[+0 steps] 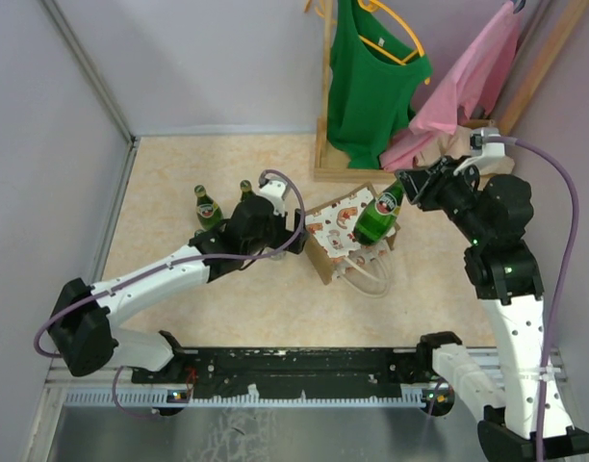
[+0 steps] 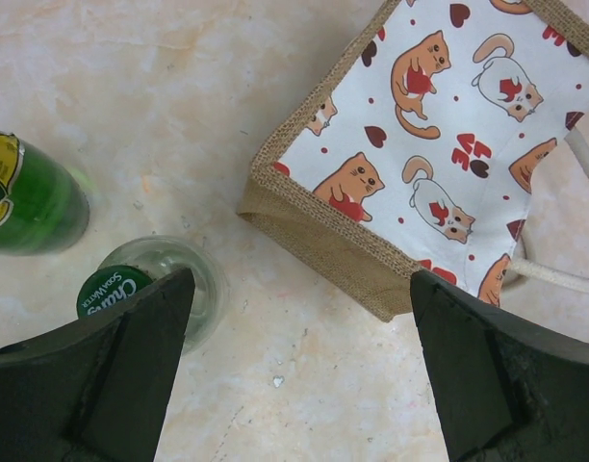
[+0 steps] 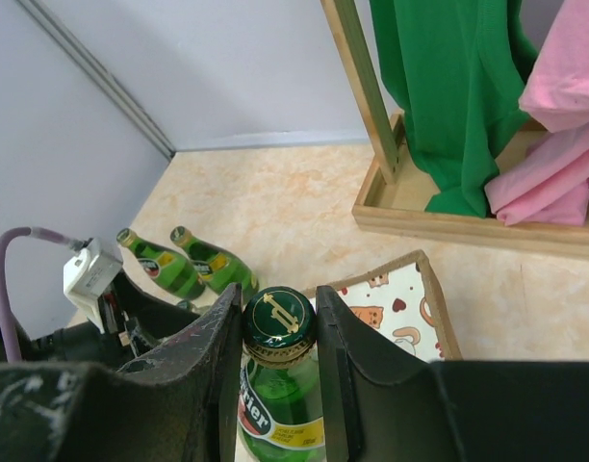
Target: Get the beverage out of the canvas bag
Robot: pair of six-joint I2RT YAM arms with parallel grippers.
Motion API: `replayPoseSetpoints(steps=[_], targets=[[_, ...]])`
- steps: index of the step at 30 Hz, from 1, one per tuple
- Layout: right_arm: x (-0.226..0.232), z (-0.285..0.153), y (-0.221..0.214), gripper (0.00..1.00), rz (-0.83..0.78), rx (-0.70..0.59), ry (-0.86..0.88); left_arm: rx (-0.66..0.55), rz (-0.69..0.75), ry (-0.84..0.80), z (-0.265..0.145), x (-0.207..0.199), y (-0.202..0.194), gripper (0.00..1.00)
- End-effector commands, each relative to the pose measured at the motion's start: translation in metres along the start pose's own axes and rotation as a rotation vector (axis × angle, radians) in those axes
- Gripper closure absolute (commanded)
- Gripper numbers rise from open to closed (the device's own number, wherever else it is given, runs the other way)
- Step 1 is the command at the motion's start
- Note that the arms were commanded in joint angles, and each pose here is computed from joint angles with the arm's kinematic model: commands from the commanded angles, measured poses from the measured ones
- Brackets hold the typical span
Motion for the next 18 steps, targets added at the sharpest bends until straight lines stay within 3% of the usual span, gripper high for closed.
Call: replayPoseSetpoints(steps=[1, 12, 18], targets=[[0.033, -0.007, 0.04, 1.0, -0.019, -0.201, 0.175, -0.014, -0.03, -0.047, -0.007, -0.004, 0.001, 0.0], [0.041, -0.005, 0.027, 1.0, -0.087, -0.141, 0.243, -0.091, -0.039, -0.234, -0.026, -0.035, 0.024, 0.0], [0.064, 0.014, -0.002, 1.0, -0.159, -0.05, 0.275, -0.155, -0.013, -0.228, -0.053, -0.051, 0.045, 0.0]])
Point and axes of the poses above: each gripper's point midway between its finger pads, its own z axis out along the fingers, its own x axis along the line the jaws close on, y = z × x, the point moved 8 cm from there along -z, back along the fingers, and after that the axes turned 7 degrees about z, right-handed, at the moved point
